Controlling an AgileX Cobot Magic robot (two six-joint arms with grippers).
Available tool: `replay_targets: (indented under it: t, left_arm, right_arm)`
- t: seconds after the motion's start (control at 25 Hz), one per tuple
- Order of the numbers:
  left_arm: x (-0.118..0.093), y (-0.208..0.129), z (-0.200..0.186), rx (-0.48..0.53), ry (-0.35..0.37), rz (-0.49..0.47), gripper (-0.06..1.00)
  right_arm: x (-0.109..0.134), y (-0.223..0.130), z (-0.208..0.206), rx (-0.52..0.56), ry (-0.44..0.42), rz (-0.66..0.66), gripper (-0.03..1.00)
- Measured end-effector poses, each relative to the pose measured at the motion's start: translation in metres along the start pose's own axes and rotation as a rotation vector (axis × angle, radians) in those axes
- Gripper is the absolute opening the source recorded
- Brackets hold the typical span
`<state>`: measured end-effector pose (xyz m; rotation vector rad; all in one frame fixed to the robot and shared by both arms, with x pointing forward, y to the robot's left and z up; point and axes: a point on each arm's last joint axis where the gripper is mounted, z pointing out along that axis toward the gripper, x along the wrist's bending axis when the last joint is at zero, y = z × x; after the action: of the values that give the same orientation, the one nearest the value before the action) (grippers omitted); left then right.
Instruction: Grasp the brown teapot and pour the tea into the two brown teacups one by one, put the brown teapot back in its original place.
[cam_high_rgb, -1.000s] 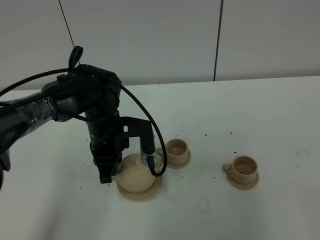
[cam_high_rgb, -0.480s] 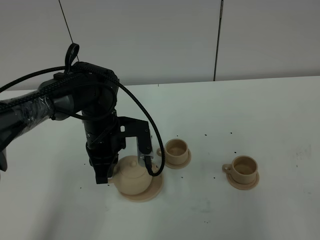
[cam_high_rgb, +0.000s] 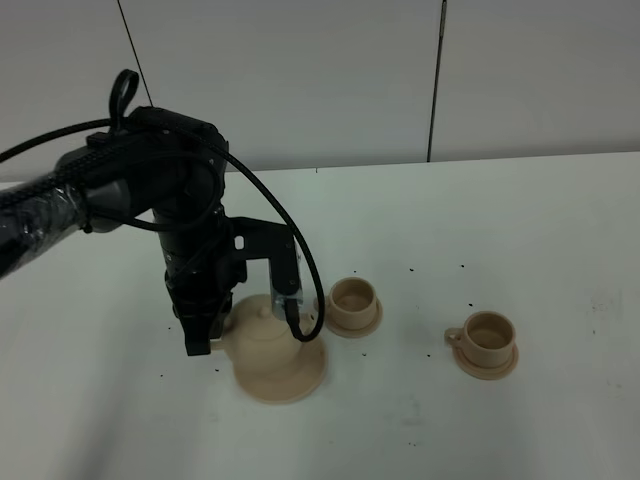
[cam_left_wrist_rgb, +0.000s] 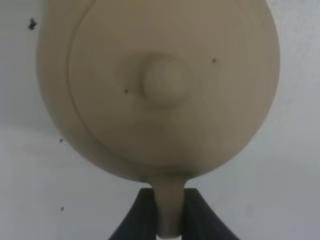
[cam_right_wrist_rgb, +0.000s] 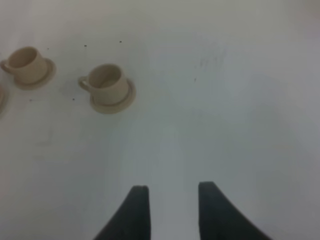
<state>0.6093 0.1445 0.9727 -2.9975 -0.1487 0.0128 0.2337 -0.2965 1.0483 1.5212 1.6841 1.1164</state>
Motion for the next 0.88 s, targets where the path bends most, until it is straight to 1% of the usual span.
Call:
replay_targets:
  t: [0.2, 0.44, 0.64, 0.88]
  left_arm:
    - [-0.002, -0.005, -0.015, -0.007, 0.041, -0.024, 0.17]
    - [-0.002, -0.004, -0.017, -0.022, 0.046, -0.047, 0.17]
    - [0.001, 0.003, -0.02, -0.102, 0.071, -0.064, 0.17]
    - [0.011, 0.01, -0.048, -0.151, 0.172, -0.058, 0.17]
  right_arm:
    - [0.0, 0.0, 0.0, 0.0, 0.0, 0.0, 0.24]
    - [0.0, 0.0, 0.0, 0.0, 0.0, 0.0, 0.24]
    - [0.0, 0.0, 0.0, 0.0, 0.0, 0.0, 0.24]
    - [0.0, 0.0, 0.0, 0.0, 0.0, 0.0, 0.24]
